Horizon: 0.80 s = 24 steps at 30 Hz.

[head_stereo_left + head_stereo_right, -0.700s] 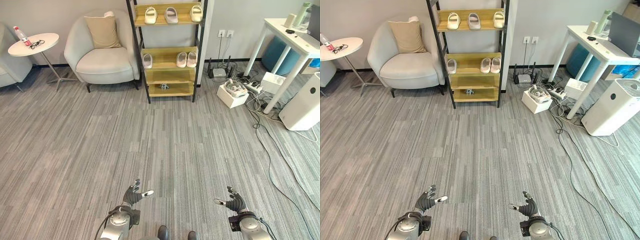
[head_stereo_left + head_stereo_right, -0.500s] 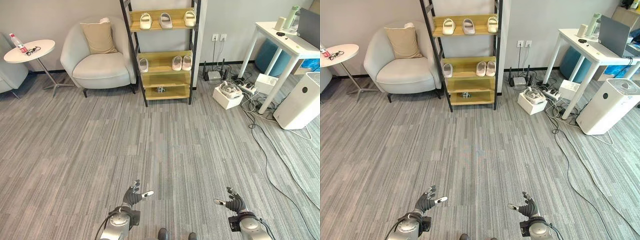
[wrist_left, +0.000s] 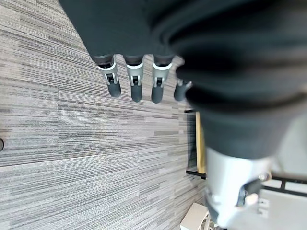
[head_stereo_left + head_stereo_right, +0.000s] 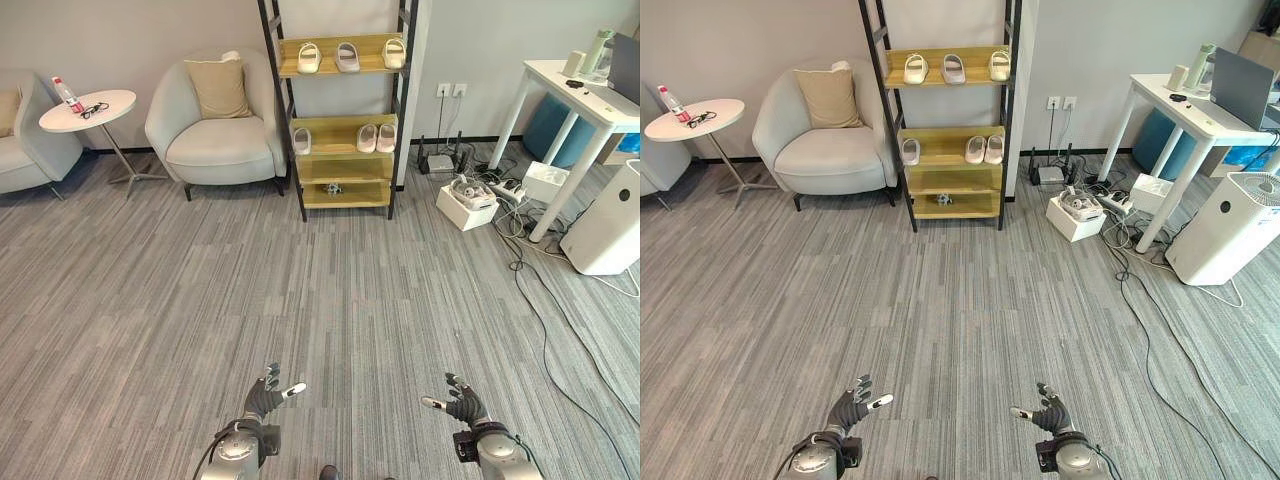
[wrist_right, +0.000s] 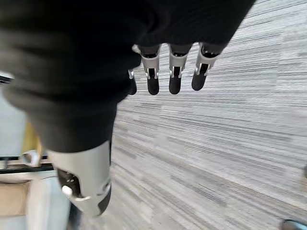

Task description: Arrange the slippers neatly on the shoe rack.

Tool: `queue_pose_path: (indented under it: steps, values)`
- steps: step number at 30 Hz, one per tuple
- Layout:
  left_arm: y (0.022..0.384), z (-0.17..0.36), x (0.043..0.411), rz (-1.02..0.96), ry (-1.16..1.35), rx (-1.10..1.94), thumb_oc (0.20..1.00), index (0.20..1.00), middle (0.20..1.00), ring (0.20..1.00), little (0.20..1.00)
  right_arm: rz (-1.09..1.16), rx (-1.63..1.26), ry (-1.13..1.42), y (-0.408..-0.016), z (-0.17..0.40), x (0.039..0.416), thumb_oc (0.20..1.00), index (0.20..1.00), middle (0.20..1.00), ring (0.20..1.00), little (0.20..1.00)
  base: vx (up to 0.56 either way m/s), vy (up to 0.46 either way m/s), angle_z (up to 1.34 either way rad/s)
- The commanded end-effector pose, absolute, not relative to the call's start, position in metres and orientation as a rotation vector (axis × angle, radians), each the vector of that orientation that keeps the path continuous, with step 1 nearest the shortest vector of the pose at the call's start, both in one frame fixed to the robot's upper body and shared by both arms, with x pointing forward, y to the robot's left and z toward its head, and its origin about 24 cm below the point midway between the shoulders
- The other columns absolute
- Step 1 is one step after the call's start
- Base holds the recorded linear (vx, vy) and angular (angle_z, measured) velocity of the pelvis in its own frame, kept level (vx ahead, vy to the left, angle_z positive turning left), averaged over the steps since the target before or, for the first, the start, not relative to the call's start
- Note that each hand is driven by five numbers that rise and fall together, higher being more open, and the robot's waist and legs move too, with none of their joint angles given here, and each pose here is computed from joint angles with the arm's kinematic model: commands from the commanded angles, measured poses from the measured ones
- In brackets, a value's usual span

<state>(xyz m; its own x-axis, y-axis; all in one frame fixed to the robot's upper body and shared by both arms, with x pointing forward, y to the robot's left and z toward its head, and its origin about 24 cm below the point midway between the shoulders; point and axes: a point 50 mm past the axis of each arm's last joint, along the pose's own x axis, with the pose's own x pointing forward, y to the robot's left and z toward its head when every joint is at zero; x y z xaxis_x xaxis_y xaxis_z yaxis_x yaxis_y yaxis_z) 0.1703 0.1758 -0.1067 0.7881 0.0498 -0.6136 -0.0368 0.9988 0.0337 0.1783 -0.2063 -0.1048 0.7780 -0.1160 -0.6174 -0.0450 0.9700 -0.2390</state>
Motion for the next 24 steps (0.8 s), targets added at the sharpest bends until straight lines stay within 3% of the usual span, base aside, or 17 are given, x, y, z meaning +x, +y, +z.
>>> queue_pose_path:
  steps: [1,5,11,24]
  values:
    - [0.18,-0.086,0.203,0.045,0.523,0.045,1.0,1.0,1.0,1.0,1.0,0.002,-0.249,0.552,-0.198,-0.087,0.202,1.0,1.0,1.0,1.0,1.0,0.05,0.047,0.0]
    - [0.184,-0.083,0.203,0.052,0.508,0.062,1.0,1.0,1.0,1.0,1.0,-0.004,-0.242,0.534,-0.197,-0.083,0.207,1.0,1.0,1.0,1.0,1.0,0.04,0.086,0.03]
    - [0.22,-0.084,0.19,0.171,0.533,0.076,1.0,1.0,1.0,1.0,1.0,-0.056,-0.205,0.456,-0.204,-0.067,0.222,1.0,1.0,1.0,1.0,1.0,0.03,0.172,-0.06]
    - [0.208,-0.088,0.194,0.227,0.534,-0.055,1.0,1.0,1.0,1.0,1.0,-0.081,-0.204,0.517,-0.208,-0.08,0.204,1.0,1.0,1.0,1.0,1.0,0.33,-0.145,0.27]
